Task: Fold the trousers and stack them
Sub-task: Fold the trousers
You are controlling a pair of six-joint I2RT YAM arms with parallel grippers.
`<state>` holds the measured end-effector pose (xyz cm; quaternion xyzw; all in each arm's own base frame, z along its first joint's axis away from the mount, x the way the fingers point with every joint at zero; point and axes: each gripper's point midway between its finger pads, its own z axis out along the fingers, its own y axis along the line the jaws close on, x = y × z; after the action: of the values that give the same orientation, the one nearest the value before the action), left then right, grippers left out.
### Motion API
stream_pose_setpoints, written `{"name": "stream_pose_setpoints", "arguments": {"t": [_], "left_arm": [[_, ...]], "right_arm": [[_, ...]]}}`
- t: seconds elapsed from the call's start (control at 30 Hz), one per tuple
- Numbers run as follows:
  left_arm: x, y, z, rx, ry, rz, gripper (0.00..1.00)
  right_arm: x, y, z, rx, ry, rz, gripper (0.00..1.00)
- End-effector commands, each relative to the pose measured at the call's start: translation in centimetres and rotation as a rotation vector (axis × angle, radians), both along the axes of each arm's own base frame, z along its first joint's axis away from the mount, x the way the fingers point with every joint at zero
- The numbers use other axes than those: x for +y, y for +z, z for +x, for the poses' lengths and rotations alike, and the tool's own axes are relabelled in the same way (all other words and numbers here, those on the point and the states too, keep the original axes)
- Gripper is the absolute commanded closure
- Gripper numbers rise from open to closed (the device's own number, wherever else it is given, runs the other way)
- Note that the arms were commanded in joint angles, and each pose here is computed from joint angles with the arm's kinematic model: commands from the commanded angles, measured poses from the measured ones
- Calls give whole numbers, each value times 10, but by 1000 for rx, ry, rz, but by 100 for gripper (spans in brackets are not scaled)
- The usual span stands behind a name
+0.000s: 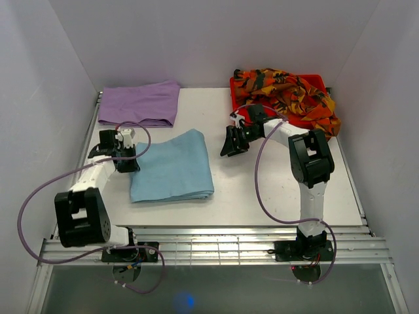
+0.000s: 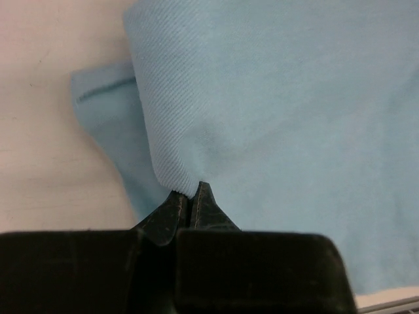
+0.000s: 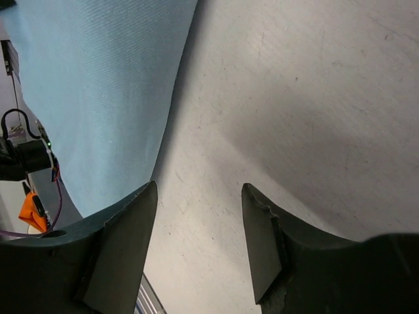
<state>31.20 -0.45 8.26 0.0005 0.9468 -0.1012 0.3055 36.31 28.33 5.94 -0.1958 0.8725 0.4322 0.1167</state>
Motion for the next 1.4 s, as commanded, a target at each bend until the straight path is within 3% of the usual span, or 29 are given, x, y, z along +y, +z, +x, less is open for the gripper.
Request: {"name": "stream_pose_setpoints", "arguments": {"t": [0.0,0.23,0.3,0.33,0.4,0.47,0.7,0.97,1.17,1.23,1.37], "left_arm": [[8,-36,1,113,48,8,100],[9,-78,5,236,-84,27,100],[12,-84,5,226,-149,62,100],[11,-85,5,212,-185,67,100],[11,-91,-1,196,-284,102,100],[12,-94,-3,187,-345,126,100],[9,-84,15,88,-495,157,100],[-2,-75,27,13,-615,133,100],[-3,-69,44,21,-553,92,100],[-7,-58,49,1,-525,60,100],[-10,-33,51,-58,-455,36,100]], "right_arm": [[10,43,14,-155,39,24,40],[43,109,91,-427,87,87,38],[51,118,100,-449,98,115,28],[55,114,102,-439,103,127,17],[63,121,105,-453,120,179,13],[68,113,103,-443,153,213,2],[79,64,76,-466,335,232,8],[94,56,67,-505,381,262,9],[104,36,31,-367,446,285,1],[100,22,22,-339,473,268,12],[81,-12,6,-265,523,175,21]]}}
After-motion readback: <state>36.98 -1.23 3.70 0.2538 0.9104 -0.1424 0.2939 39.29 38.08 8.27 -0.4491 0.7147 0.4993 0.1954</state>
